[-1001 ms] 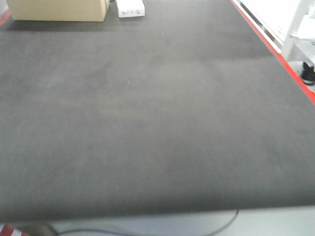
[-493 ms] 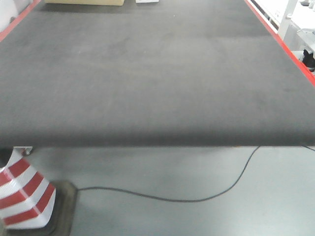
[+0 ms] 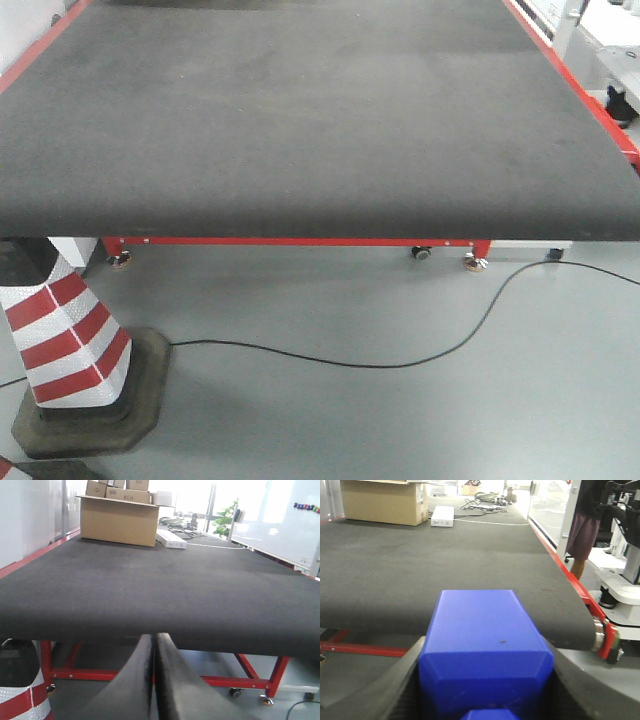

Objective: Pour parts from conveyor to right shelf
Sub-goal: 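Drive the base away from the conveyor holding the block in the right gripper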

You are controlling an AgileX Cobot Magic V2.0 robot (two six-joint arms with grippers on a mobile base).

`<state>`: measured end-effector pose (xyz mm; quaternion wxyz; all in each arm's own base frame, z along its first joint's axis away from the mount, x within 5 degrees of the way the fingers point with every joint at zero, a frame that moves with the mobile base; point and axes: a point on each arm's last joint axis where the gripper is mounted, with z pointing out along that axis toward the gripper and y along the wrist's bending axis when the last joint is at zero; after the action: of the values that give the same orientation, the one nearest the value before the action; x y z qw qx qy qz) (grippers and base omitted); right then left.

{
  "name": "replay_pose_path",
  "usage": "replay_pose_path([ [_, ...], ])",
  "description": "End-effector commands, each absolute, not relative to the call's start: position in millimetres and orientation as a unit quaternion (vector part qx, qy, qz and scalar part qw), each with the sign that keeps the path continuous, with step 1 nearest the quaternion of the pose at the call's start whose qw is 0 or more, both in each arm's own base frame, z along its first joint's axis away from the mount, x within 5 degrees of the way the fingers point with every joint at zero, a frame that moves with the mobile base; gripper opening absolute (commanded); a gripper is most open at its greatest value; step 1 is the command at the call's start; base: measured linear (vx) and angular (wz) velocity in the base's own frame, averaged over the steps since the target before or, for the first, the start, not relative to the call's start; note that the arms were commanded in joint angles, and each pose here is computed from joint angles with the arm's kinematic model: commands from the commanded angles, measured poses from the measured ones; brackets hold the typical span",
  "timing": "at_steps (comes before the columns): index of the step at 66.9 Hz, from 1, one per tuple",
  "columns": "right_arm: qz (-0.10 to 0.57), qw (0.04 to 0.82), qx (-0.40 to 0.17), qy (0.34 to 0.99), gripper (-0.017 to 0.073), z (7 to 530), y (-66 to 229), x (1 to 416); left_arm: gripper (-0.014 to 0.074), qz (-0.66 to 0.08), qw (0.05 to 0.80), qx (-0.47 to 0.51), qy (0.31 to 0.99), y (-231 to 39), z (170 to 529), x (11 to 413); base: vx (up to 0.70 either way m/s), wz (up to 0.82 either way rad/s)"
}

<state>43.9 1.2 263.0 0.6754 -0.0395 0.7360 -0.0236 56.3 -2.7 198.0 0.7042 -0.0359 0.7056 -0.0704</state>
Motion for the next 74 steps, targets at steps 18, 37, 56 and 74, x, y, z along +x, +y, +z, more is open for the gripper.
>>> replay_pose_path([
  [18, -0.028, 0.71, -0.04, 0.703, -0.0004, 278.5, 1.0, 43.6, -0.0006, -0.08, 0.724, -0.037, 0.684, -3.2, 197.9, 56.4, -0.17, -0.34],
  [37, -0.028, 0.71, -0.04, 0.703, -0.0004, 278.5, 1.0, 43.6, -0.0006, -0.08, 0.724, -0.037, 0.684, -3.2, 197.9, 56.4, -0.17, -0.81],
  [56, -0.028, 0.71, -0.04, 0.703, -0.0004, 278.5, 1.0, 43.6, -0.0006, -0.08, 0.724, -0.037, 0.684, -3.2, 197.9, 56.4, -0.21, -0.8],
  [74, -0.028, 0.71, -0.04, 0.702, -0.0004, 278.6, 1.0, 43.6, -0.0006, -0.08, 0.724, -0.037, 0.684, -3.2, 197.9, 56.4, -0.19, -0.7],
])
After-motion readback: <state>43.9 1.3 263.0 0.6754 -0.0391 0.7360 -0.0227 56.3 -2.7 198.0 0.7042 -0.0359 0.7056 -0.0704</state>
